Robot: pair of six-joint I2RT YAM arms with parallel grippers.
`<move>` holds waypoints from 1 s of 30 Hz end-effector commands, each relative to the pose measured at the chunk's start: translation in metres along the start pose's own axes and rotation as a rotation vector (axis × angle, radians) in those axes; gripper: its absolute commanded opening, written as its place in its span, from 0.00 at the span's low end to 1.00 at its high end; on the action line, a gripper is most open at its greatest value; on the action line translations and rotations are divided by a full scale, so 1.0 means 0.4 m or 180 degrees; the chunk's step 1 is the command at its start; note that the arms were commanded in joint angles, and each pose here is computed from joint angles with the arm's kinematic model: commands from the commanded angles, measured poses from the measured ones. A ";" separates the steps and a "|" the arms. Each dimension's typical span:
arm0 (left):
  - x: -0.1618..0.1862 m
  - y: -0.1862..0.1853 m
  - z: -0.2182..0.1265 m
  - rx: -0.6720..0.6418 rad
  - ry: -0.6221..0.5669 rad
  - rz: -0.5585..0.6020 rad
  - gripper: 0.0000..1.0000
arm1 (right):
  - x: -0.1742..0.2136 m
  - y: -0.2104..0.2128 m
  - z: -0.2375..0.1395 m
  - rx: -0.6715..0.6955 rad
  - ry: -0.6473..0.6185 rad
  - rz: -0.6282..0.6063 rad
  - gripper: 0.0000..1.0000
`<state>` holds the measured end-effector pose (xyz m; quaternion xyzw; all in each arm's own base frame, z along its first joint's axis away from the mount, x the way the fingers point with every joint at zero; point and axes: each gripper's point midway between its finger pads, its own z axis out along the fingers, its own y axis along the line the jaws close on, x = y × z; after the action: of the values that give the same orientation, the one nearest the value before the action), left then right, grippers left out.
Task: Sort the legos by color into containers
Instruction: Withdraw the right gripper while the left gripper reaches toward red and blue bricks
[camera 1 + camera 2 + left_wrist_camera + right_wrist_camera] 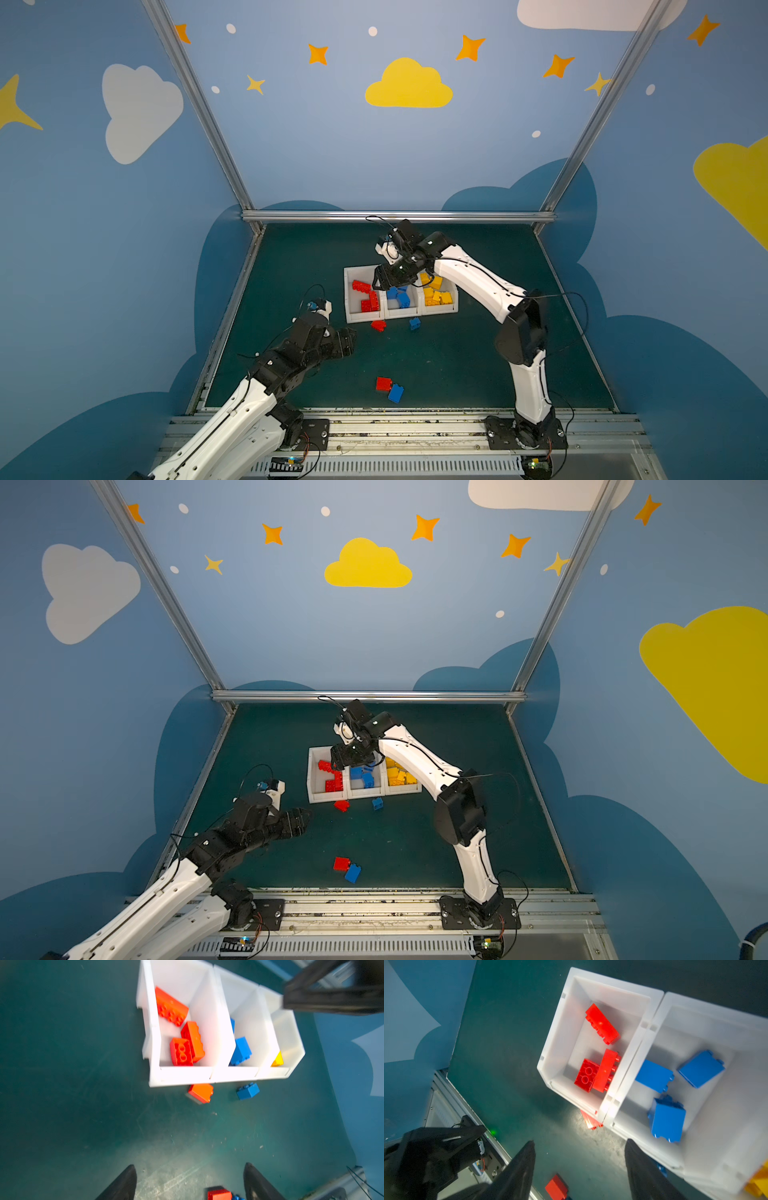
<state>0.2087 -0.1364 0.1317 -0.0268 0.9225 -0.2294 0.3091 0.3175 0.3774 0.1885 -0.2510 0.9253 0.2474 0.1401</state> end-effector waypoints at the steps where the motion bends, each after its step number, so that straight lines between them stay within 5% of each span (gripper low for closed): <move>1: 0.046 -0.042 -0.002 0.0181 0.0294 0.0193 0.79 | 0.043 -0.032 -0.048 0.0129 -0.0115 0.0137 0.68; 13: 0.265 -0.117 0.070 0.0206 0.1219 0.0547 0.79 | 0.331 -0.196 -0.055 0.0637 0.0172 0.0877 0.68; 30: 0.356 -0.166 0.163 -0.0070 0.1903 0.0821 0.63 | 0.402 -0.241 -0.061 0.0764 0.0199 0.1034 0.68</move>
<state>0.1275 -0.2454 0.0341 0.1453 0.9717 -0.1769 0.0590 0.2314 0.2359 0.1067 -0.0924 0.9799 0.1526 0.0894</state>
